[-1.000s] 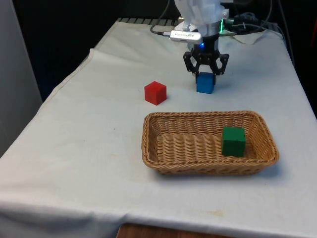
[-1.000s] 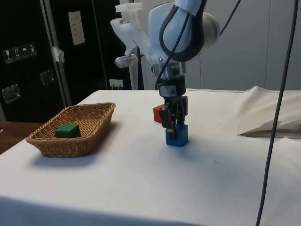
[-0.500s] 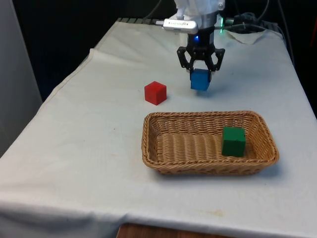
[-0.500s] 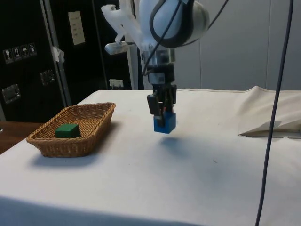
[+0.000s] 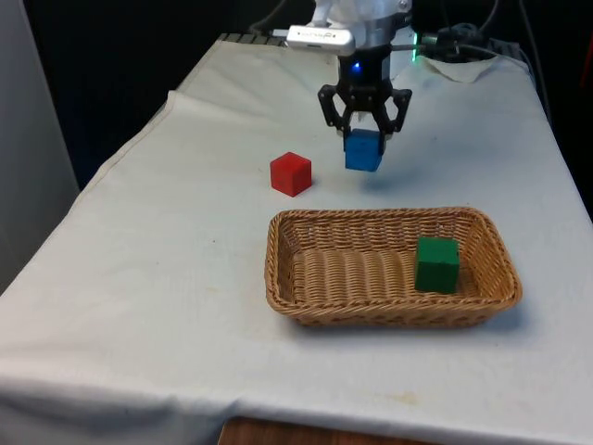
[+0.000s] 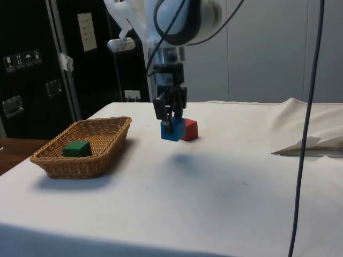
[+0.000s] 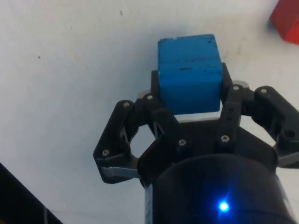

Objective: Pick up exactly two blocks and place them into the basket.

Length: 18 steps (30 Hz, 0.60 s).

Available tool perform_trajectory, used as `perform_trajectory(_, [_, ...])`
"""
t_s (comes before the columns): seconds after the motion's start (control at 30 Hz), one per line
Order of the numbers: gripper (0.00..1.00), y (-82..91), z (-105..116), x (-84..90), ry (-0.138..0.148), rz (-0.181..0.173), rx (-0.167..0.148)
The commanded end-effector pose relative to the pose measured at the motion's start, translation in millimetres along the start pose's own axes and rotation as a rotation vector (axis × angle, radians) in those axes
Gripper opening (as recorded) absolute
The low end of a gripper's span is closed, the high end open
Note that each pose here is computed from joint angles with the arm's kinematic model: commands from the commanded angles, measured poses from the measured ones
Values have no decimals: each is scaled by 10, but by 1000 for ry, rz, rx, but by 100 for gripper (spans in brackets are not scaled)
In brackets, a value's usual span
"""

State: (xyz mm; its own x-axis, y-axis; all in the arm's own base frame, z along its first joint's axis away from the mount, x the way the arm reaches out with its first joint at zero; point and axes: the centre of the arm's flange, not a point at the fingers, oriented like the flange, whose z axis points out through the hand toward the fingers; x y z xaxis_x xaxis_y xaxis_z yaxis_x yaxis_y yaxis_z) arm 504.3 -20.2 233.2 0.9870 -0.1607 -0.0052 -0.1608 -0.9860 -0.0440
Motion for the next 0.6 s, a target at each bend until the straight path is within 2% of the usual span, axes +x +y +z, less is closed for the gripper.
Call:
perform_trajectory(0.0, [3, 11, -10, 31, -4, -3, -1])
perform_trajectory(0.57, [3, 161, -204, 454, 15, -32, -12])
